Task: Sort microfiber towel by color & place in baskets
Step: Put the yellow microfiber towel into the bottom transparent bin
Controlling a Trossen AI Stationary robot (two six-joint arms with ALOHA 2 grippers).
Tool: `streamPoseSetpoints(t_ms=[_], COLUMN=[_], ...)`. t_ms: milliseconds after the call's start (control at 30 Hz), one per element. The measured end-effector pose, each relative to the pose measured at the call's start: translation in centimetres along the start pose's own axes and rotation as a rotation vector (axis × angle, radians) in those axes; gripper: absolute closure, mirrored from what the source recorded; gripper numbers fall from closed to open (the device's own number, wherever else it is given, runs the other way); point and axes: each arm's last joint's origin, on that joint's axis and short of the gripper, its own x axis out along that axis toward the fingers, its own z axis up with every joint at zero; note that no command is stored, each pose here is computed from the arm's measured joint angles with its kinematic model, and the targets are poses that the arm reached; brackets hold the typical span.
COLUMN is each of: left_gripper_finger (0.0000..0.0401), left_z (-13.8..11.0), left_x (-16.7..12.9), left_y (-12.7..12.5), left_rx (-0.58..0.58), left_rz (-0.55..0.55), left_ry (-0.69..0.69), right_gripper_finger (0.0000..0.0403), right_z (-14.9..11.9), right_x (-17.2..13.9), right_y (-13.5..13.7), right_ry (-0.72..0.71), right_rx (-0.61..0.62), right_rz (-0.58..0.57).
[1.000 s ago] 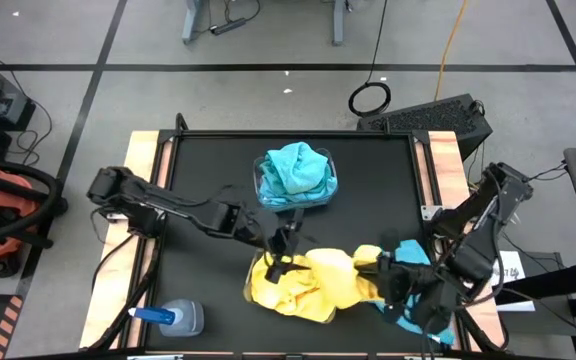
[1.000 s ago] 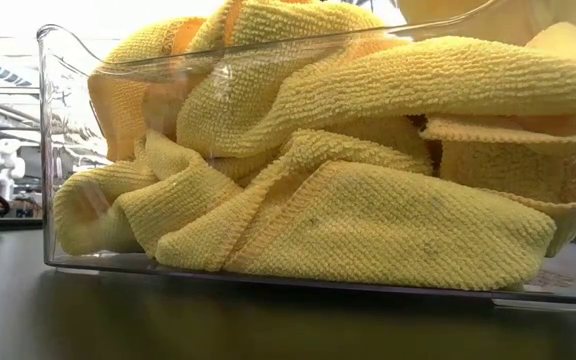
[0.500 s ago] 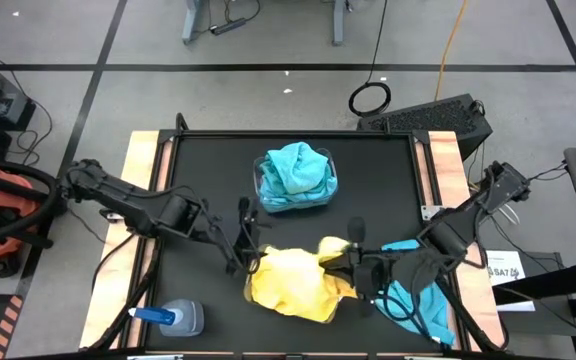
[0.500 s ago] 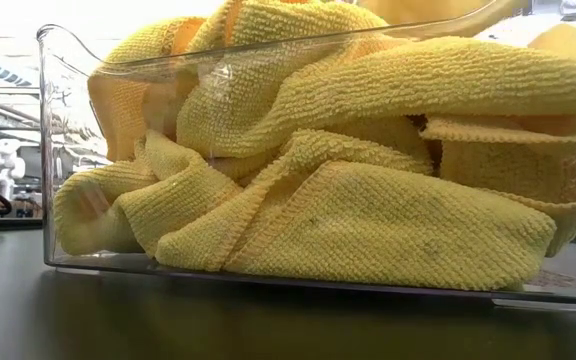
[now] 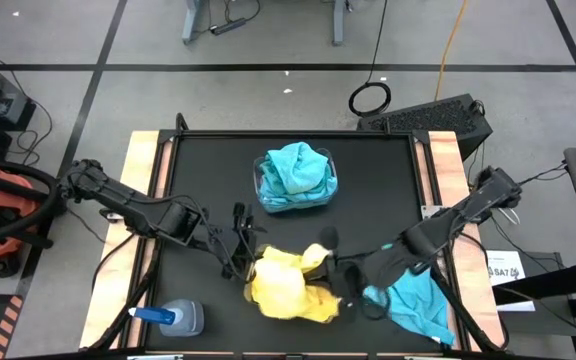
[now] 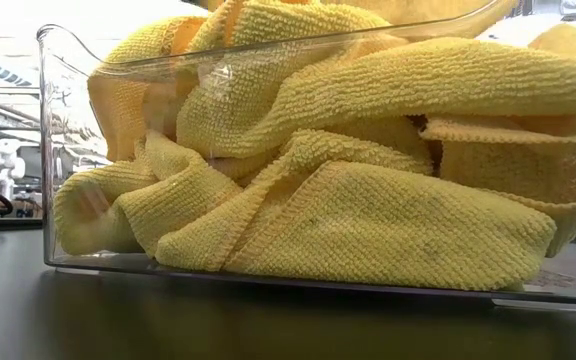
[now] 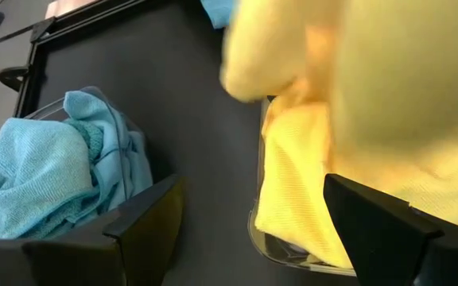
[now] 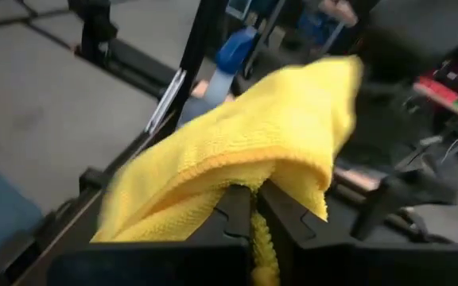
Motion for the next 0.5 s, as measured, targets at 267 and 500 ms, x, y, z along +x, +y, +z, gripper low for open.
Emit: streamPoseSetpoints(t_ms=[267,500], left_gripper_finger=[0.0091,0.0091], left_z=[0.0,-0.3], left_x=[0.0,-0.1], left_y=[0.0,-0.2], left_rx=[0.0,-0.01], left_rz=[0.001,0.001], left_ry=[-0.001,0.029], right_gripper_finger=[0.0402,0.0402], right_z=[-2.6,-2.8], right_x=[3.9,1.9], right_y=[2.3,1.9], right_ry=[0.133,0.24], right_rx=[-0.03,-0.021], right_rz=[0.028,-0.115])
